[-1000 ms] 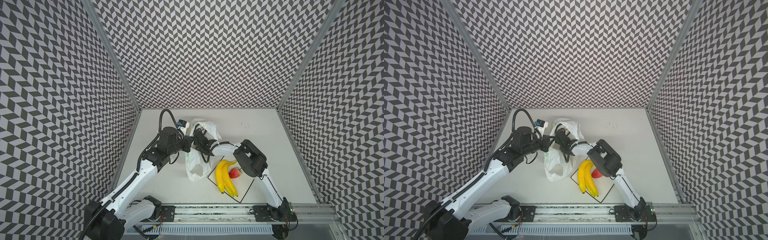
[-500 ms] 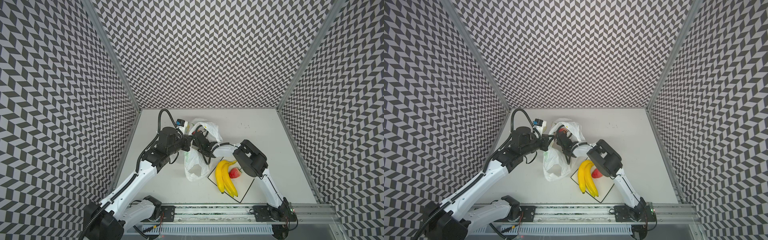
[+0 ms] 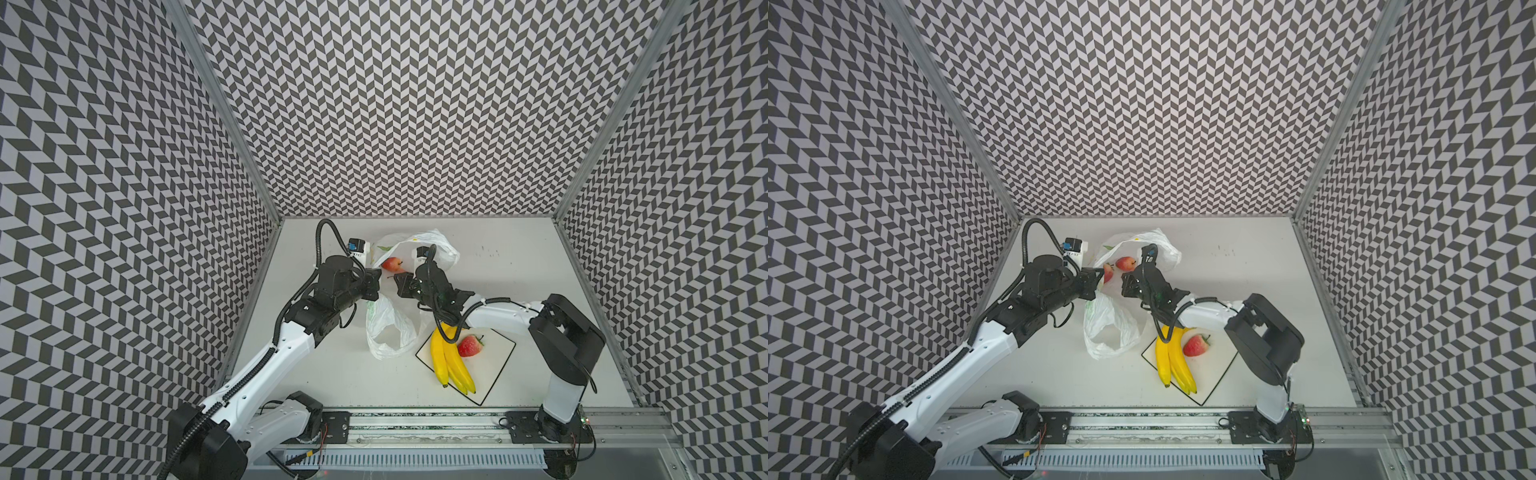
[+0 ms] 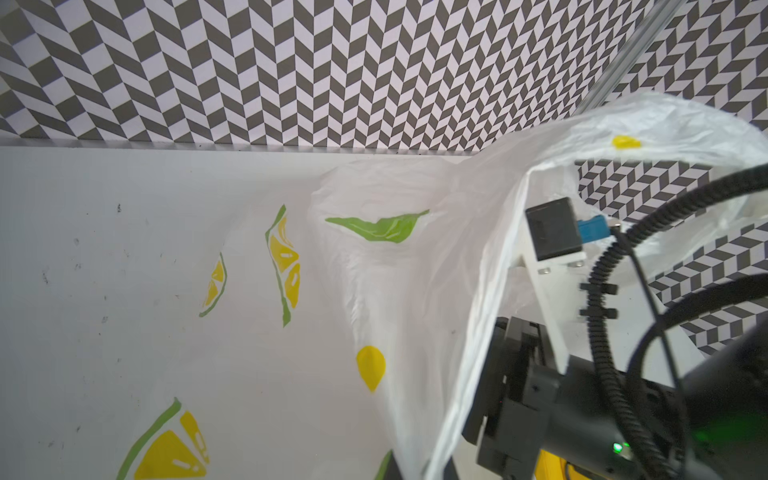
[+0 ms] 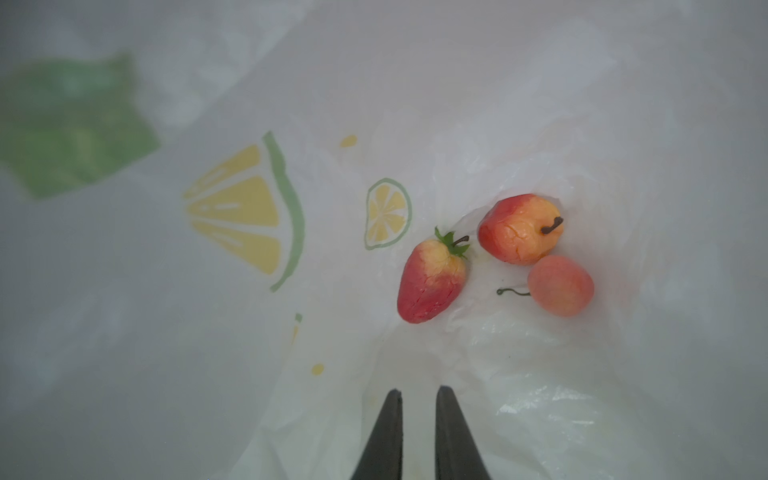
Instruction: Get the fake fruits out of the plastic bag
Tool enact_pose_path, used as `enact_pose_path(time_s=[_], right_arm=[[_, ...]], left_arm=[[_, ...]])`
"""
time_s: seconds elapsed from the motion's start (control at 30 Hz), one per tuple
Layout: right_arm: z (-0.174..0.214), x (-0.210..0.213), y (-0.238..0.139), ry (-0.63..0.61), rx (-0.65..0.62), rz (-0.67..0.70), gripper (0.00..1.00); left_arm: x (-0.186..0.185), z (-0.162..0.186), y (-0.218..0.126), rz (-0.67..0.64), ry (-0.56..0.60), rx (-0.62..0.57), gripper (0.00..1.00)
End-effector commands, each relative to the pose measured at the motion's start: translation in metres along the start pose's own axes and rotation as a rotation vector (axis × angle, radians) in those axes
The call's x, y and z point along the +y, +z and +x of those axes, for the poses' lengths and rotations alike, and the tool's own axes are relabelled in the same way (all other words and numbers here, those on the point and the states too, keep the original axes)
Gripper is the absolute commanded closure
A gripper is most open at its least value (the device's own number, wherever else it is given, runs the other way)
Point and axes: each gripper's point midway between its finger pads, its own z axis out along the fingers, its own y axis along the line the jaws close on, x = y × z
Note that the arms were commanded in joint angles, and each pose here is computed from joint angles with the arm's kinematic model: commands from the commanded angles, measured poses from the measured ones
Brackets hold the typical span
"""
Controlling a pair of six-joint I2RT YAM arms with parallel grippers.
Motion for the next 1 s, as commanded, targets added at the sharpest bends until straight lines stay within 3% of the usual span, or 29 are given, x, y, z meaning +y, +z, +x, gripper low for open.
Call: enact_pose_path(time_s=[0.0, 0.13, 0.3, 0.47, 0.7, 0.97], right_arm=[[-0.007, 0.023, -0.022, -0.085, 0.014, -0.106, 0.84], [-0.006, 0.015, -0.022, -0.049, 0.008, -0.078, 0.76], [0.0, 0.002, 0.021, 0.146, 0.021, -0.012, 0.53], [-0.005, -0.031, 0.059, 0.31, -0.053, 0.14, 0.42], [-0.022, -0.078, 0.077, 0.28, -0.21, 0.411, 0.39], [-0.013, -0.096, 0.109, 0.273, -0.214, 0.504, 0.37]], left_arm=[[-0.001, -0.011, -0.005, 0.002, -0.004, -0.059, 1.0], [-0.004, -0.008, -0.006, 0.034, 0.004, -0.064, 1.0], [-0.01, -0.005, -0.009, 0.069, 0.017, -0.064, 1.0], [-0.019, -0.008, -0.01, 0.113, 0.027, -0.067, 1.0], [-0.023, -0.012, -0.012, 0.132, 0.049, -0.073, 1.0], [-0.027, -0.013, -0.01, 0.155, 0.059, -0.069, 1.0]])
